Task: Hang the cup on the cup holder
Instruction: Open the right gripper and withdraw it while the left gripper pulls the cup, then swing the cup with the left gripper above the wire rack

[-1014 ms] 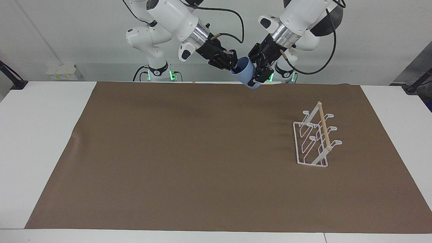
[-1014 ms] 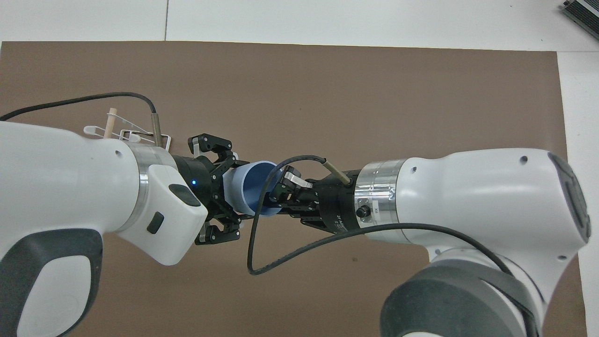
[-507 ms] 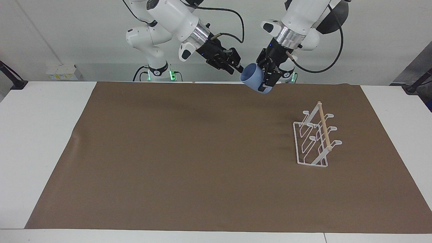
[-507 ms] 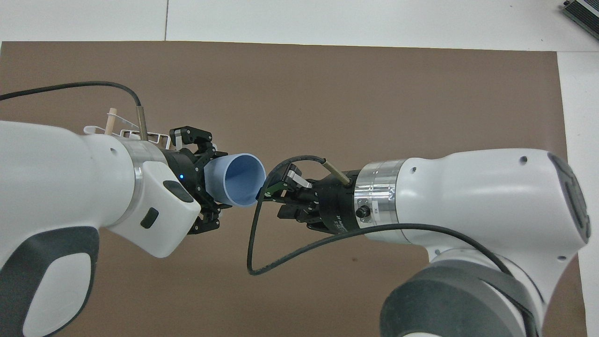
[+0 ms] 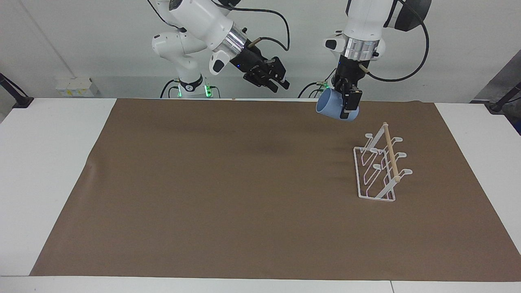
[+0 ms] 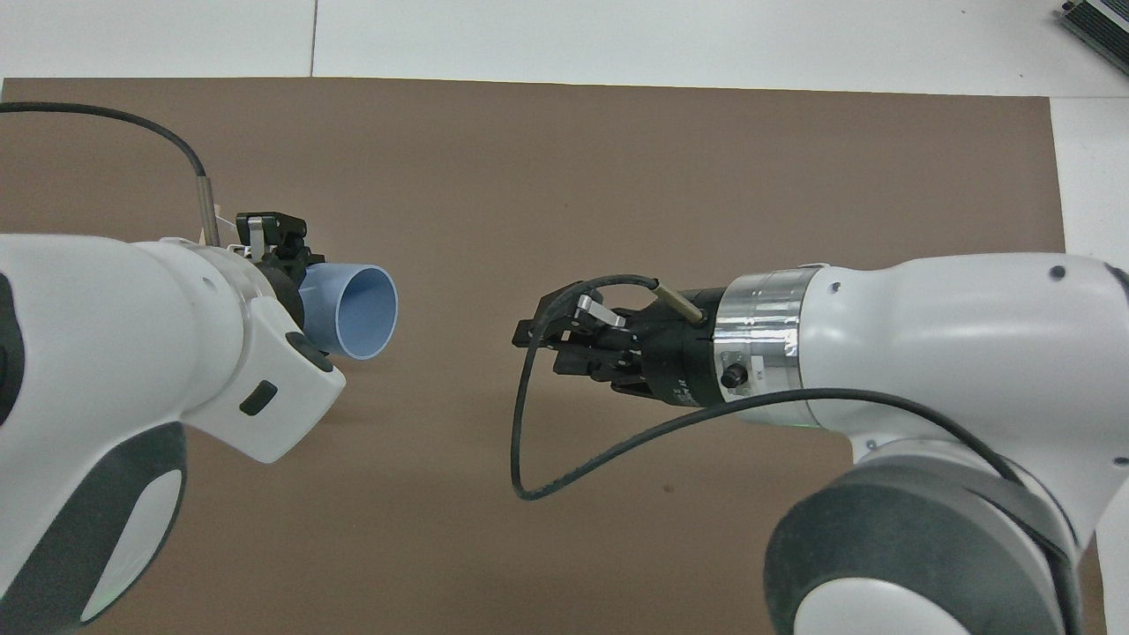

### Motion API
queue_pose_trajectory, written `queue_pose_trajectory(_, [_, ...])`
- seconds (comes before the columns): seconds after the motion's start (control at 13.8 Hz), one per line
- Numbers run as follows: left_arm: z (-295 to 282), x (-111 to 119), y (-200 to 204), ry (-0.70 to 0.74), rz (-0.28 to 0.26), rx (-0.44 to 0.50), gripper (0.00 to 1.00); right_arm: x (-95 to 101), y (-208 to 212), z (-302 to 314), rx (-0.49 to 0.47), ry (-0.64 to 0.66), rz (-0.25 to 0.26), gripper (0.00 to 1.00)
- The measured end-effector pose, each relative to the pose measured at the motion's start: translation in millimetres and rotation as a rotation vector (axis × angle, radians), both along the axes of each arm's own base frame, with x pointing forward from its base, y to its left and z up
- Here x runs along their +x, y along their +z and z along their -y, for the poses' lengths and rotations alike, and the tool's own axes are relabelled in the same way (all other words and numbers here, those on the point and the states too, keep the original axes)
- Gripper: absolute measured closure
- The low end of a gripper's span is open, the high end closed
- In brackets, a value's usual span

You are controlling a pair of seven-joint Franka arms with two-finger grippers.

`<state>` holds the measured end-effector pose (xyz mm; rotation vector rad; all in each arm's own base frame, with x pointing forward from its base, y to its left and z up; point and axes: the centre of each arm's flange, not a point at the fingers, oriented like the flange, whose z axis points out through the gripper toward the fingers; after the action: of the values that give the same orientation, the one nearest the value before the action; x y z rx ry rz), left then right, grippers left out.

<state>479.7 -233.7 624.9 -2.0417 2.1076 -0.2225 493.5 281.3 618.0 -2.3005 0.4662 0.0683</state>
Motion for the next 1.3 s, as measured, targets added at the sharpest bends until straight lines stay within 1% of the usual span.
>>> queue_pose_trajectory(0.14, [-12, 5, -2, 0.006, 0.034, 0.091, 0.19, 10.8, -2, 17, -0.019, 0.048, 0.082, 0.51])
queue_pose_trajectory(0.22, [-20, 9, -2, 0.011, 0.053, 0.136, 0.19, 14.1, -3, 23, -0.050, 0.072, 0.120, 0.51])
queue_pose_trajectory(0.36, [-32, 15, -1, 0.019, 0.084, 0.209, 0.19, 17.6, 0, 28, -0.170, 0.112, 0.191, 0.51])
queue_pose_trajectory(0.51, [-47, 20, -3, 0.037, 0.093, 0.266, 0.19, 19.2, 3, 29, -0.269, 0.152, 0.226, 0.50])
queue_pose_trajectory(0.72, [-64, 29, -21, 0.062, 0.127, 0.446, 0.19, 21.4, 8, 36, -0.422, 0.213, 0.251, 0.50])
queue_pose_trajectory(0.87, [-63, 38, -39, 0.075, 0.145, 0.532, 0.19, 23.4, 11, 46, -0.516, 0.265, 0.263, 0.50])
queue_pose_trajectory(1.01, [-58, 48, -60, 0.090, 0.155, 0.590, 0.19, 27.2, 15, 64, -0.592, 0.322, 0.268, 0.50])
queue_pose_trajectory(1.16, [-52, 56, -79, 0.088, 0.157, 0.634, 0.19, 31.6, 17, 87, -0.645, 0.351, 0.254, 0.50])
queue_pose_trajectory(1.3, [-52, 64, -92, 0.081, 0.181, 0.705, 0.19, 35.2, 17, 113, -0.688, 0.369, 0.216, 0.50])
